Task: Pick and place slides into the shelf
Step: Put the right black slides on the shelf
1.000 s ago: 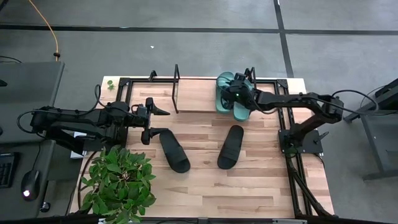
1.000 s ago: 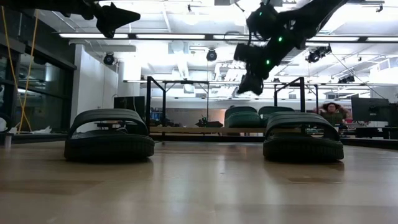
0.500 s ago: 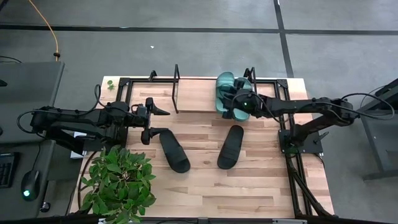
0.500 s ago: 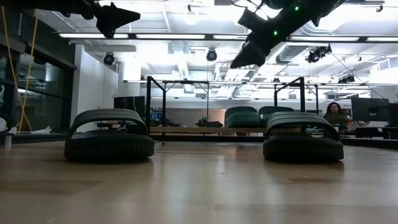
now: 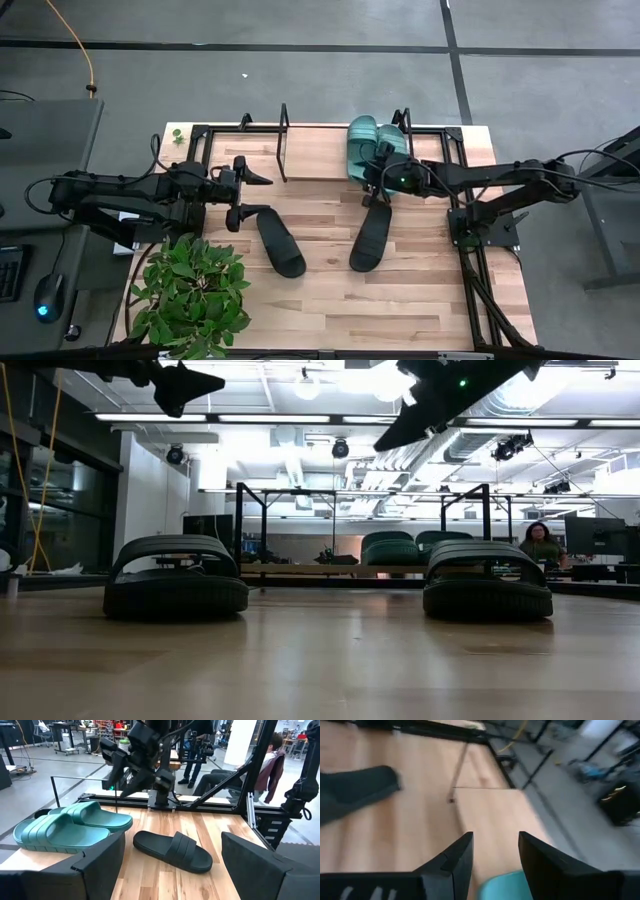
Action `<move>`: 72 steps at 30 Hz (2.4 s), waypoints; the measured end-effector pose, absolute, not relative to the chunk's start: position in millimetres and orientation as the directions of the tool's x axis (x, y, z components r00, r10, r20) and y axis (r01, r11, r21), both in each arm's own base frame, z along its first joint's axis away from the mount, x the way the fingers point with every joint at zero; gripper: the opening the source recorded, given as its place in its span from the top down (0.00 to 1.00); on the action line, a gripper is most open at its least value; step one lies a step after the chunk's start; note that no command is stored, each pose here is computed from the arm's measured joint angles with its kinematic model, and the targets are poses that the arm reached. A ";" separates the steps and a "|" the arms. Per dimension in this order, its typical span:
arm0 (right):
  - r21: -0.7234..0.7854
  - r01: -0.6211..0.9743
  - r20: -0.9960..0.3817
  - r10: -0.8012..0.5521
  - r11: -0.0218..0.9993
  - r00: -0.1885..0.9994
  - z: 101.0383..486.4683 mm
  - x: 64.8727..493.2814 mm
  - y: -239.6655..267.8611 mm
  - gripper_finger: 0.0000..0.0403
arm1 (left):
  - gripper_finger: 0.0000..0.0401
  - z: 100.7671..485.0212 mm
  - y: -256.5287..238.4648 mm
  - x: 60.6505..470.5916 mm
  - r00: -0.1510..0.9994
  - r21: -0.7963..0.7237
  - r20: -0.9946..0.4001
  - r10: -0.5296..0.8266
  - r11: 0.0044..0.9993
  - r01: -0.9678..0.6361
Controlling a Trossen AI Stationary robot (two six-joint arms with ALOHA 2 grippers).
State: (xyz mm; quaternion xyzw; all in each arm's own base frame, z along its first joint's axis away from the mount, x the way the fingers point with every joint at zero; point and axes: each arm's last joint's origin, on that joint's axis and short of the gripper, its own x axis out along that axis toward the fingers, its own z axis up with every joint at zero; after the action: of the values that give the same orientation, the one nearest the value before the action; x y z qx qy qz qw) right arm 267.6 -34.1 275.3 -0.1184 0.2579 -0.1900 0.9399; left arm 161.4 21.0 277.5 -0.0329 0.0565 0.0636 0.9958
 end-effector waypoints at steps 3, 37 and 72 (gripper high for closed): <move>-0.219 0.261 -0.469 -0.336 0.940 0.816 275.1 265.2 -29.9 0.64 | 0.22 277.6 21.0 161.4 0.986 -0.067 -0.117 0.122 0.989 -0.131; 0.076 0.148 -0.745 -0.042 0.986 0.666 248.5 247.7 11.1 0.64 | 0.22 262.6 22.0 179.4 0.975 -0.169 -0.209 0.074 0.979 -0.111; 0.285 0.093 -0.761 0.167 0.954 0.627 196.6 231.9 6.4 0.64 | 0.22 262.4 21.8 179.4 0.975 -0.169 -0.210 0.068 0.980 -0.105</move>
State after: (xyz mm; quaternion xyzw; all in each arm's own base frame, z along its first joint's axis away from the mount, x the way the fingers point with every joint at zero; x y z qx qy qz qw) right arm 231.9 6.4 196.6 0.1505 0.4316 0.0207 0.8892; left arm 179.4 21.8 262.4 -0.0900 0.1023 0.0436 0.9897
